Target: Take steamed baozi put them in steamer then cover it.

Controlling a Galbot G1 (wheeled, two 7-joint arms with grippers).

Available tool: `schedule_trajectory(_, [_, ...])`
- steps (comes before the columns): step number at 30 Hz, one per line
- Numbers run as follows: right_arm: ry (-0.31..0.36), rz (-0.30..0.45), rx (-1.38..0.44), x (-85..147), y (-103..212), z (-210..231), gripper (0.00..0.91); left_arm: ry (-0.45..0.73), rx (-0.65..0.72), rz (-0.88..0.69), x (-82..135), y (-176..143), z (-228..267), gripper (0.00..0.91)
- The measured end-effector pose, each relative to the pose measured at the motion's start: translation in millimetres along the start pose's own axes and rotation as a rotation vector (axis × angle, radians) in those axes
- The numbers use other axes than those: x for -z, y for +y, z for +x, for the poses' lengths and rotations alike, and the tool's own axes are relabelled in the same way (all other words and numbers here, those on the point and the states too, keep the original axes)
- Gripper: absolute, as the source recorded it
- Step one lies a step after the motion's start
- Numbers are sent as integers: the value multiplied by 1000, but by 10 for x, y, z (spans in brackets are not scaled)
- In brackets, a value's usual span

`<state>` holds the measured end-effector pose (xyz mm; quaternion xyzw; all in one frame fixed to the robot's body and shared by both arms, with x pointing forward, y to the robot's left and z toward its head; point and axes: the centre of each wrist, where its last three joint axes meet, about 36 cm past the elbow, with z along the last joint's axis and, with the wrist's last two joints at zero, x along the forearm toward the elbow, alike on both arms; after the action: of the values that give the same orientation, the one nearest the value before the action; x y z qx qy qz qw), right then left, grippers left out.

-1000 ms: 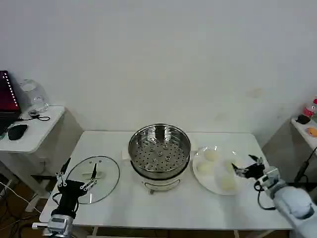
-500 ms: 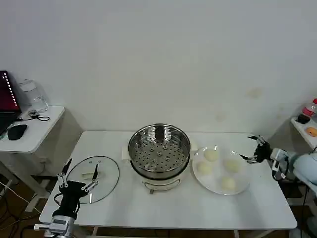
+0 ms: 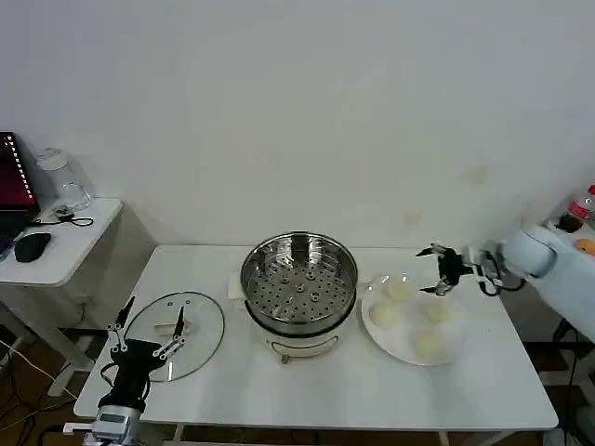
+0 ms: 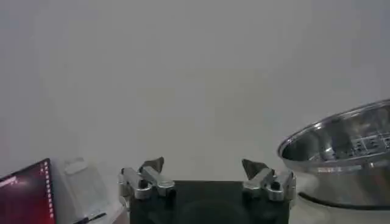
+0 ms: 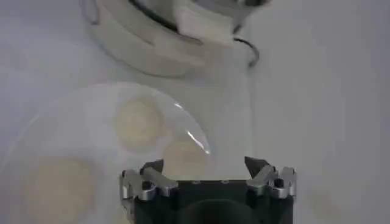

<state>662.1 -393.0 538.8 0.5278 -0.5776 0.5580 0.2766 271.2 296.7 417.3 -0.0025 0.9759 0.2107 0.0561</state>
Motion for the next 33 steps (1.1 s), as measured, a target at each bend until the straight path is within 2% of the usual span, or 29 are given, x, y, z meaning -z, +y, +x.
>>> schedule_trajectory(8, [94,43,103,84,-302,-125,907,-9,11,1,6,31,-18,907])
schedule_trajectory(15, [141,63,156,164,-450,-263,907,-16,17,-5,3,72,-53,907])
schedule_trajectory(33, [164,86,213,329,-558,-723,907,-8,23,-17,-27,126,-41,907])
